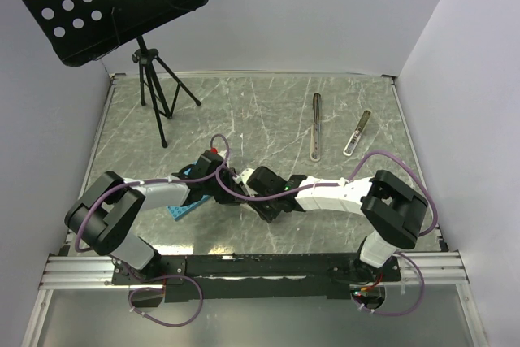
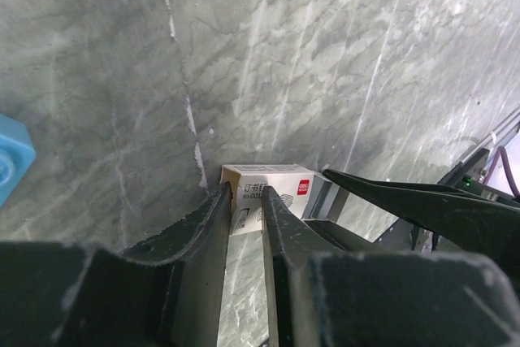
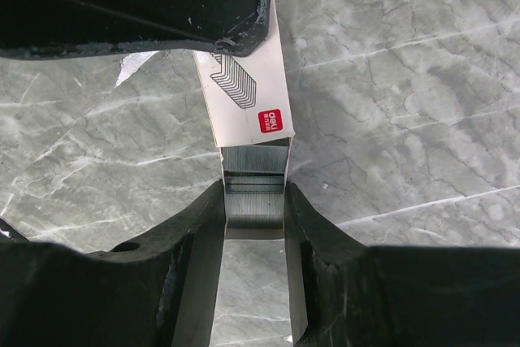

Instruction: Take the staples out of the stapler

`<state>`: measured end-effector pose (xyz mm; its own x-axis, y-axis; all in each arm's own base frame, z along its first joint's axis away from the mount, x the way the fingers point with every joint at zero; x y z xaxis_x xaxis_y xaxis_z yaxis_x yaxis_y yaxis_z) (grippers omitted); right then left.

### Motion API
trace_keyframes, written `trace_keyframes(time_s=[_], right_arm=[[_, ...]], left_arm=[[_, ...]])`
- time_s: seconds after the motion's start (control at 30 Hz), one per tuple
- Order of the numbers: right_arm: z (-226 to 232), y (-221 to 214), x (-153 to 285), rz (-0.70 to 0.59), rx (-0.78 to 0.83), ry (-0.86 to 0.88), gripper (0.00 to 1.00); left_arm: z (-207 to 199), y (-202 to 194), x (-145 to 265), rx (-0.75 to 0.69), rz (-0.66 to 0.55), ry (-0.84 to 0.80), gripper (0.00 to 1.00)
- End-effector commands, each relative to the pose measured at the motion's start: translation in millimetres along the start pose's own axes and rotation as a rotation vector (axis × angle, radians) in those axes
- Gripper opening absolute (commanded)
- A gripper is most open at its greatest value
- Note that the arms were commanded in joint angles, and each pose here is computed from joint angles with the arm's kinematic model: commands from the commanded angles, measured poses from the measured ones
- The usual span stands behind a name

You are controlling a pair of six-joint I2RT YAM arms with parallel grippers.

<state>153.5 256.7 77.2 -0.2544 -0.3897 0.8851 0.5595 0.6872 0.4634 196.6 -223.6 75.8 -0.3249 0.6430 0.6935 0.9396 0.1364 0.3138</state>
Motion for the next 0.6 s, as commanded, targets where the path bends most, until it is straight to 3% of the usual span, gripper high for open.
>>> trace_keyframes(time_s=[0.0,0.57], right_arm=[[5.1,-0.4,0.7,0.000,0.002,0.031,0.31],[3.7,3.3,-7.0,-0.009,-0.006,0.015,0.31]], left_arm=[[-10.5,6.1,0.3,-0.048,-0.021,-0.071,0.27],[-4.9,-1.1,-6.4,-0.032,0.008,-0.083,0.26]])
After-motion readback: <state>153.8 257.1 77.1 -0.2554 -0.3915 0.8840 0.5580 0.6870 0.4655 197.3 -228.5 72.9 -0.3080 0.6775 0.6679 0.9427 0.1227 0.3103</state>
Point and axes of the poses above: each gripper's point midway between its finger pads, its own x axis back along the fingers, its own z axis along the line the jaws close on, y = z × x, the point moved 7 cm from there along x, back along the fingers, and after that the axes turned 1 degree about -x, right-handed, at the moved point
